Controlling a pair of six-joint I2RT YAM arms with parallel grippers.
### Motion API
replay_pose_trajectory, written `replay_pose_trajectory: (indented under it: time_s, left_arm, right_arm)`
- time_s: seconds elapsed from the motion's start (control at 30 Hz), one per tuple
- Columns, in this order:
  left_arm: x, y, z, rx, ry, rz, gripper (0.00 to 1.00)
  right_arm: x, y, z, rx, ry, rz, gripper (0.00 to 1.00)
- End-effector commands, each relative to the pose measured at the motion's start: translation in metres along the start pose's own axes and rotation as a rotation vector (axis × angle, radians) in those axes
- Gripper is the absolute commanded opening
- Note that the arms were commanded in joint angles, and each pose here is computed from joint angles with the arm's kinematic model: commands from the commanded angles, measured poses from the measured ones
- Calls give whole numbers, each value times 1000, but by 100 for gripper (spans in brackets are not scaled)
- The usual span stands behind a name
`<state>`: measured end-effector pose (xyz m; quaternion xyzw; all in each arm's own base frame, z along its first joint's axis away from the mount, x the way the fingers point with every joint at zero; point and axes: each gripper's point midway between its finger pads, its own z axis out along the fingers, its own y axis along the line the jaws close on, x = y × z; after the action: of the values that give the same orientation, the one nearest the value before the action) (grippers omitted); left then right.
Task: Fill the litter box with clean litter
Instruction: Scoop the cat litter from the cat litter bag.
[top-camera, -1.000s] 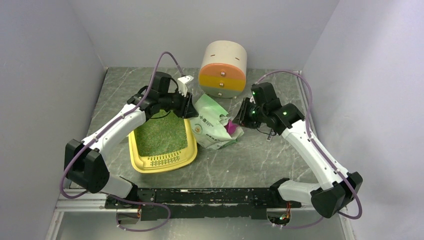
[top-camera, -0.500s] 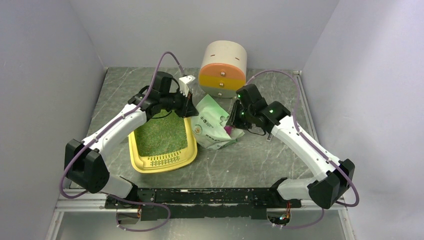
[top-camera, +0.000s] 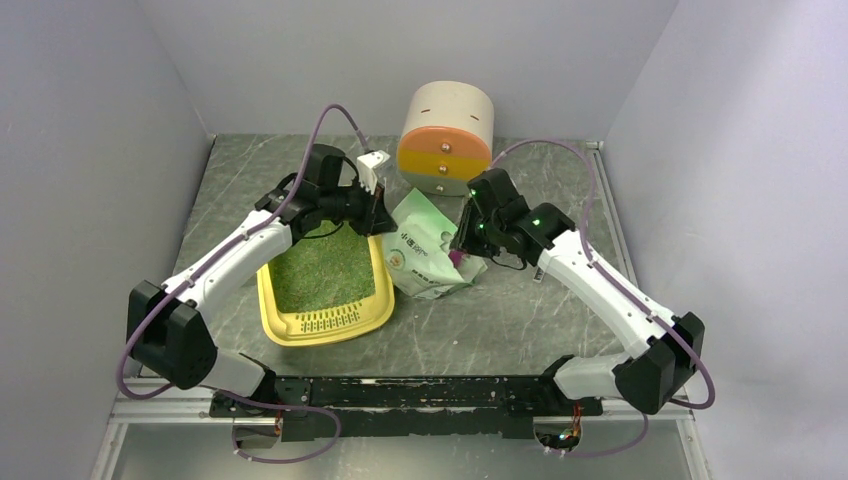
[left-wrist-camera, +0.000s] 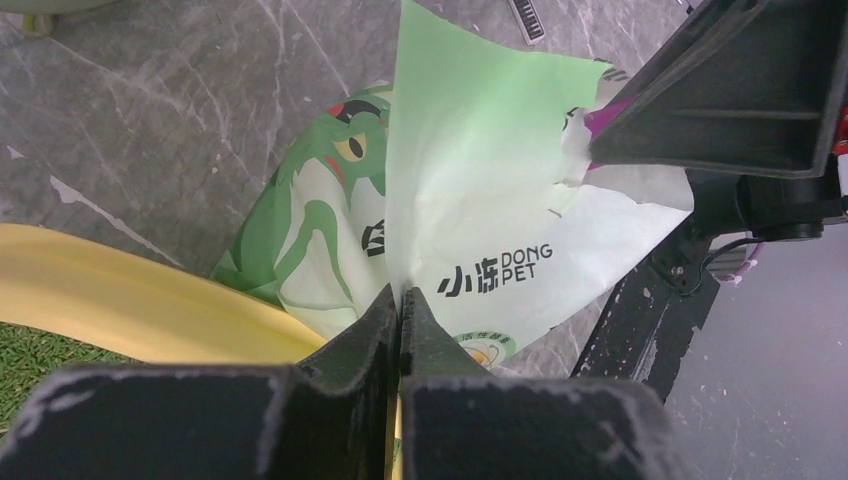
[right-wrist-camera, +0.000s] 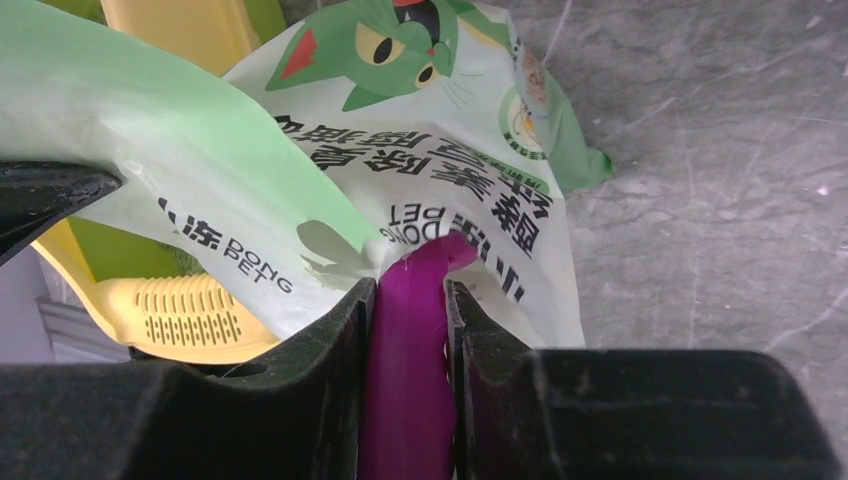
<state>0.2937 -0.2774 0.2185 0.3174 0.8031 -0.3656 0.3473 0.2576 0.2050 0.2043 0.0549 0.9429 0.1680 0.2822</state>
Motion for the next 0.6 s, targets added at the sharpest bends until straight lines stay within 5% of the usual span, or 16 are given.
replay_pose_trajectory:
  time_s: [0.0,0.27,0.57]
  left_arm:
    - [-17,-15,-12,24,-64,34,10]
    - [-13,-13,-10,19,-41,22,39]
    - [-7,-19,-5,77,-7,14,44]
  right_arm:
    - [21,-8,26,8,56,-19,0]
    - [21,3,32,-105,28,38,0]
    - [10,12,21,-364,-2,206,0]
